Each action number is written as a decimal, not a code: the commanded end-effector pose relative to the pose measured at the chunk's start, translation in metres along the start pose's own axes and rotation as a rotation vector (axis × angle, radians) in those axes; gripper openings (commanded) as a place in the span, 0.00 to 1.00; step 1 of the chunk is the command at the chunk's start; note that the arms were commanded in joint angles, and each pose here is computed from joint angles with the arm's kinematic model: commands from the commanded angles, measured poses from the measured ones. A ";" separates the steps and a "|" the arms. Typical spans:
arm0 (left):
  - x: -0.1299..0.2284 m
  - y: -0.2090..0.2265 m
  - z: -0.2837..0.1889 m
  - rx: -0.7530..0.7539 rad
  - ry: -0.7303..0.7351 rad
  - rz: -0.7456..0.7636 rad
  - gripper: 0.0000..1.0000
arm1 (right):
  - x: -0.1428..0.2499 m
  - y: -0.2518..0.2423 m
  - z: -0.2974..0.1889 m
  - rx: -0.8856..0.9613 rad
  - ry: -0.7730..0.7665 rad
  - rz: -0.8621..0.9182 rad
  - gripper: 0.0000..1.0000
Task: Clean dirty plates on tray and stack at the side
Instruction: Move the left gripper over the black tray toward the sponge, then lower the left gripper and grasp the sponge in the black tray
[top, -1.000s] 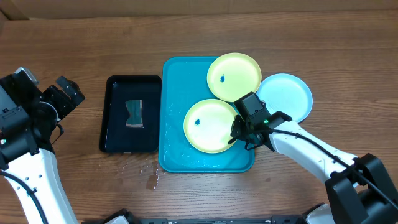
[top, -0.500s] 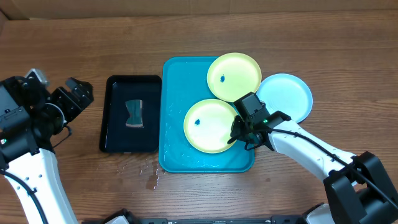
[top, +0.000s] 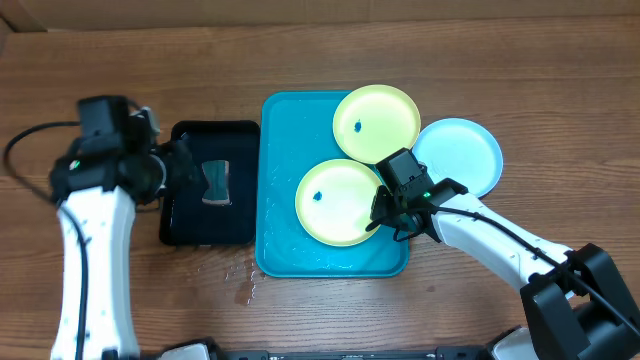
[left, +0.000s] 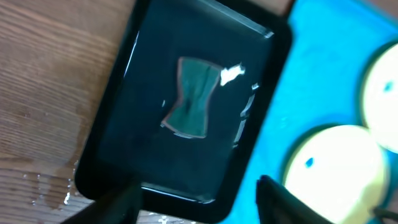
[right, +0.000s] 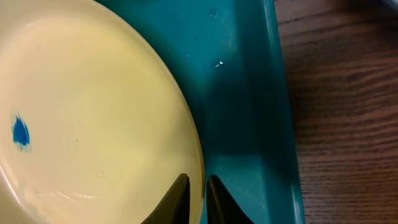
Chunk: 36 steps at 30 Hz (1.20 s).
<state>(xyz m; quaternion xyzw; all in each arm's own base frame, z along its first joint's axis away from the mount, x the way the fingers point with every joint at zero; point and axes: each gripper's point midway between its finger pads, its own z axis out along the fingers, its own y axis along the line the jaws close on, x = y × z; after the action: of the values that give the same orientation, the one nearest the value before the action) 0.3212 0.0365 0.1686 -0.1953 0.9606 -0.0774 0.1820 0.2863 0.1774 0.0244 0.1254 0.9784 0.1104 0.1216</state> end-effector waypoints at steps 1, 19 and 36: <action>-0.002 0.012 0.026 -0.091 0.052 0.020 0.57 | 0.000 -0.002 0.002 0.003 0.002 -0.001 0.12; 0.010 -0.010 0.129 -0.068 0.226 0.248 0.40 | 0.000 -0.001 0.002 -0.002 0.002 0.003 0.12; 0.014 0.000 0.142 -0.134 0.252 0.263 0.33 | 0.000 -0.001 0.002 -0.001 0.002 0.002 0.12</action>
<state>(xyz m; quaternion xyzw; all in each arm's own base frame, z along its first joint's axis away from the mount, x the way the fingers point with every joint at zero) 0.3607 0.0135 0.0351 -0.0791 0.9948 -0.0307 0.0556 0.2874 0.1783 0.0249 0.1254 0.9779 0.1127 0.1236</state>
